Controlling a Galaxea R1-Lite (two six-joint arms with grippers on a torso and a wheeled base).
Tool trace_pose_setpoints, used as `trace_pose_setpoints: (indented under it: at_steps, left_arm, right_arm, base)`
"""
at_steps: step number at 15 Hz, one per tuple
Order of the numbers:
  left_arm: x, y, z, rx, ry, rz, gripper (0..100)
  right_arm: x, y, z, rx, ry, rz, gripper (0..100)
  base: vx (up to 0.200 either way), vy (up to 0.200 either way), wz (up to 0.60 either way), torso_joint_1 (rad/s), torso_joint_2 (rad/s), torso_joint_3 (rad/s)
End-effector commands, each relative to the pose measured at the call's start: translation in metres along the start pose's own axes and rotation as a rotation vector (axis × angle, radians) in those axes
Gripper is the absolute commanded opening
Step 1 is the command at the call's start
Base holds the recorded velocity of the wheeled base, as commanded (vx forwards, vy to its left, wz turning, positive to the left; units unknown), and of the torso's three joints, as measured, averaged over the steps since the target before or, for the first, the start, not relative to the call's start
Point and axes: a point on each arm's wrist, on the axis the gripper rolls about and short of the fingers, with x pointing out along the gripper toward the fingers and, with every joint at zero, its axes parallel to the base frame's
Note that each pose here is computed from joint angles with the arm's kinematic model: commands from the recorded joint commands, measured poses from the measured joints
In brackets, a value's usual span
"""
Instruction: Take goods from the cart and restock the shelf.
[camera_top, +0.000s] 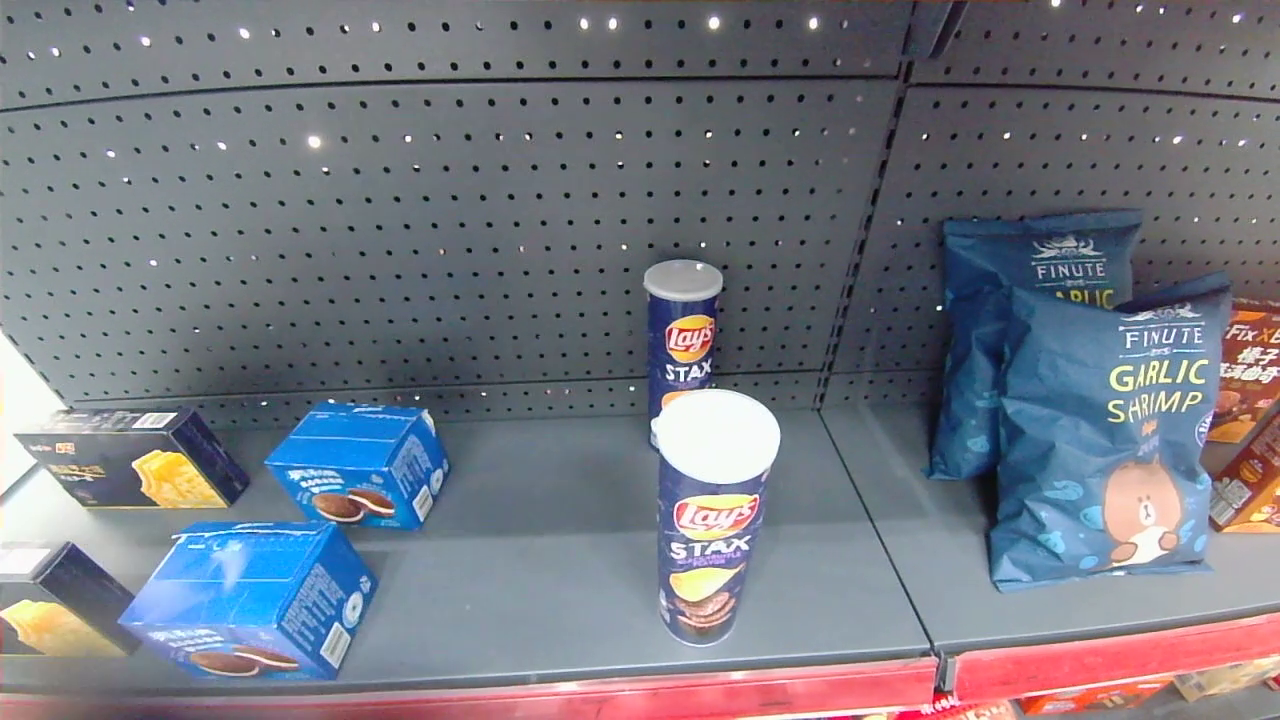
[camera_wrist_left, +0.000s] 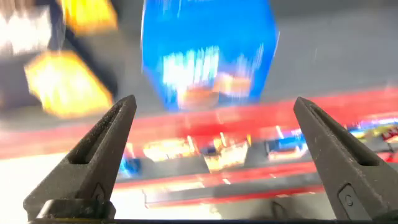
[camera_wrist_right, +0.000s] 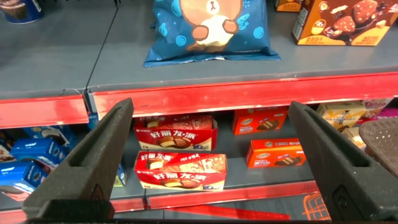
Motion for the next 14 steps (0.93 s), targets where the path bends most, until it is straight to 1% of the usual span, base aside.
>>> trace_pose_setpoints:
  at_steps: [1, 2, 3, 4, 5, 7, 8, 9, 10, 11, 12, 14]
  left_arm:
    - [-0.015, -0.001, -0.029, -0.045, -0.113, 0.008, 100]
    - [-0.015, -0.001, -0.029, -0.046, -0.116, 0.009, 100]
    - [-0.018, -0.001, -0.03, -0.049, -0.15, 0.023, 100]
    - [-0.018, -0.001, -0.03, -0.049, -0.15, 0.023, 100]
    - [-0.024, -0.003, -0.033, -0.058, -0.239, 0.106, 100]
    - [-0.025, -0.003, -0.033, -0.067, -0.241, 0.16, 100]
    - [-0.025, -0.003, -0.033, -0.073, -0.24, 0.211, 100]
    - [-0.024, -0.003, -0.035, -0.075, -0.225, 0.277, 100]
    - [-0.024, -0.004, -0.039, -0.081, -0.182, 0.349, 100]
    - [-0.024, -0.004, -0.04, -0.085, -0.184, 0.368, 100]
    - [-0.029, -0.008, -0.043, -0.076, -0.271, 0.433, 100]
    - [-0.029, -0.009, -0.043, -0.062, -0.28, 0.399, 100]
  right_arm:
    - [0.0, 0.0, 0.0, 0.0, 0.002, 0.0, 100]
    - [0.0, 0.0, 0.0, 0.0, 0.002, 0.0, 100]
    - [0.0, 0.0, 0.0, 0.0, 0.0, 0.0, 100]
    - [0.0, 0.0, 0.0, 0.0, 0.0, 0.0, 100]
    - [0.0, 0.0, 0.0, 0.0, 0.002, 0.0, 100]
    - [0.0, 0.0, 0.0, 0.0, 0.002, 0.0, 100]
    - [0.0, 0.0, 0.0, 0.0, 0.002, 0.0, 100]
    - [0.0, 0.0, 0.0, 0.0, 0.0, 0.0, 100]
    - [0.0, 0.0, 0.0, 0.002, 0.0, 0.0, 100]
    - [0.0, 0.0, 0.0, 0.0, 0.002, 0.0, 100]
    - [0.0, 0.0, 0.0, 0.0, 0.002, 0.0, 100]
    - [0.0, 0.0, 0.0, 0.0, 0.0, 0.0, 100]
  base:
    - [0.0, 0.0, 0.0, 0.0, 0.0, 0.0]
    - [0.0, 0.0, 0.0, 0.0, 0.0, 0.0]
    - [0.0, 0.0, 0.0, 0.0, 0.0, 0.0]
    - [0.0, 0.0, 0.0, 0.0, 0.0, 0.0]
    - [0.0, 0.0, 0.0, 0.0, 0.0, 0.0]
    - [0.0, 0.0, 0.0, 0.0, 0.0, 0.0]
    - [0.0, 0.0, 0.0, 0.0, 0.0, 0.0]
    - [0.0, 0.0, 0.0, 0.0, 0.0, 0.0]
    - [0.0, 0.0, 0.0, 0.0, 0.0, 0.0]
    - [0.0, 0.0, 0.0, 0.0, 0.0, 0.0]
    - [0.0, 0.0, 0.0, 0.0, 0.0, 0.0]
    - [0.0, 0.0, 0.0, 0.0, 0.0, 0.0]
